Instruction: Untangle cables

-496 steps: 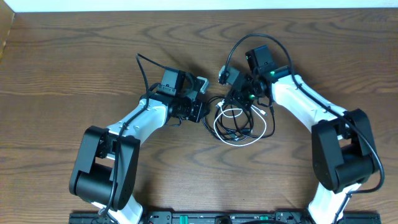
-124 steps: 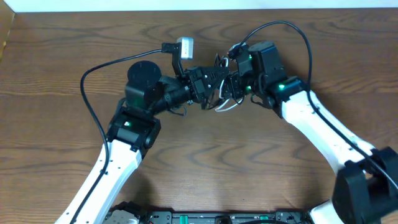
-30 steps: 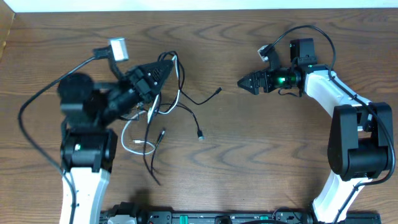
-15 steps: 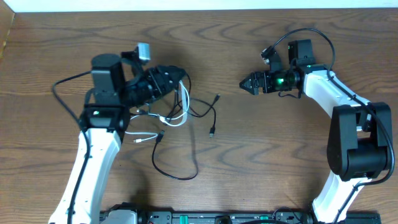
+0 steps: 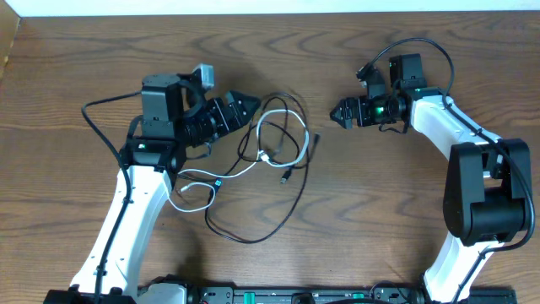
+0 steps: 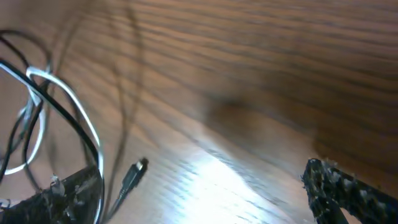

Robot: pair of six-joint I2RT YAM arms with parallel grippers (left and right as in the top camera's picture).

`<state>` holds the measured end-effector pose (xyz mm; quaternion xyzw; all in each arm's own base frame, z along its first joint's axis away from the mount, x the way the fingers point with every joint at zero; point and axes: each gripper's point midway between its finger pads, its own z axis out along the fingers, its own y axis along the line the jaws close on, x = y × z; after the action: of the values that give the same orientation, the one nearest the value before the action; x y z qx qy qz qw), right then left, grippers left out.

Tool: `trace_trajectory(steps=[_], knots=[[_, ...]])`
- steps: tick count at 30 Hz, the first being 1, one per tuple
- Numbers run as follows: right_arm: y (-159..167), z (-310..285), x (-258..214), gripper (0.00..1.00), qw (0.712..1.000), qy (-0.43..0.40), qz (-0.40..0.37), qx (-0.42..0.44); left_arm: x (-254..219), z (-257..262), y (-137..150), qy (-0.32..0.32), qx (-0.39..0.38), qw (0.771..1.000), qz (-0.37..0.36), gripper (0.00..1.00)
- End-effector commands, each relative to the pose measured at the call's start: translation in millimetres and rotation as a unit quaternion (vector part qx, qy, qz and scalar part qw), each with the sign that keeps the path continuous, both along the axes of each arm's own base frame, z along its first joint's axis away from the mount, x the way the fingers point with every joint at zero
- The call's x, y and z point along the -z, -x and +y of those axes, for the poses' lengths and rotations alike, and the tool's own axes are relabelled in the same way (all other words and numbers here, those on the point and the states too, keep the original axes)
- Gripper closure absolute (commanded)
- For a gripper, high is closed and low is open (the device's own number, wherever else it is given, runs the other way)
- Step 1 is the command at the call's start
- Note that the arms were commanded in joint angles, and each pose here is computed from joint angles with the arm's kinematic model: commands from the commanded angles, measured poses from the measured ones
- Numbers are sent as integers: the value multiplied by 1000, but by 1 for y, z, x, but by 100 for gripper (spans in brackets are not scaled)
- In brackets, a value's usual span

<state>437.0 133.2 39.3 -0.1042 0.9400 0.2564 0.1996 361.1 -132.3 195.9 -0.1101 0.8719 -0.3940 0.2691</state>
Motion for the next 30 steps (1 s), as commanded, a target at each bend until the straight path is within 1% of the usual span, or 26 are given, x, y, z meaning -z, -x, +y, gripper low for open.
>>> trace_trajectory(steps=[1, 2, 3, 4, 5, 6, 7, 8, 9, 10, 11, 13, 15, 16, 18, 20, 25, 27, 30], knots=[[-8, -9, -7, 5, 999, 25, -9, 29, 16, 40, -11, -106, -80, 991, 0, 19], [-8, -9, -7, 8, 999, 24, -9, 30, 22, 47, -9, -125, -89, 988, 7, 20], [-10, -8, -8, 14, 999, 23, -14, 30, 26, 53, -8, -143, -99, 985, 14, 20], [-13, -4, -11, 26, 999, 16, -22, 26, 30, 58, -7, -155, -108, 982, 20, 21], [-16, 1, -16, 40, 999, 2, -33, 18, 32, 61, -6, -162, -113, 980, 24, 25], [-19, 9, -24, 50, 999, -19, -46, 6, 33, 63, -5, -166, -115, 979, 27, 26], [-22, 18, -32, 63, 997, -43, -57, -7, 34, 63, -4, -168, -114, 979, 28, 26], [-23, 27, -41, 80, 995, -67, -66, -19, 36, 63, -4, -169, -113, 979, 30, 27], [-24, 35, -49, 91, 993, -88, -71, -27, 38, 63, -3, -170, -112, 979, 33, 27], [-24, 43, -55, 94, 991, -107, -73, -33, 40, 63, -2, -173, -110, 978, 34, 27], [-22, 50, -60, 94, 989, -124, -75, -43, 43, 63, -1, -177, -106, 978, 36, 27], [-15, 66, -65, 91, 984, -144, -74, -68, 52, 66, 0, -186, -104, 976, 46, 27], [-8, 78, -64, 87, 983, -145, -70, -85, 64, 71, 4, -201, -109, 971, 67, 26], [-2, 86, -63, 80, 982, -143, -70, -99, 70, 72, 5, -207, -110, 969, 78, 26], [10, 103, -61, 58, 979, -138, -70, -129, 82, 73, 7, -211, -106, 967, 97, 27], [21, 119, -60, 46, 976, -136, -67, -154, 94, 72, 8, -213, -101, 965, 115, 26], [38, 147, -54, 37, 975, -117, -64, -179, 119, 66, 11, -205, -82, 963, 153, 26], [40, 153, -46, 36, 981, -87, -58, -164, 126, 61, 12, -197, -71, 964, 164, 26], [34, 151, -29, 35, 991, -22, -57, -116, 132, 58, 14, -195, -59, 964, 171, 26]])
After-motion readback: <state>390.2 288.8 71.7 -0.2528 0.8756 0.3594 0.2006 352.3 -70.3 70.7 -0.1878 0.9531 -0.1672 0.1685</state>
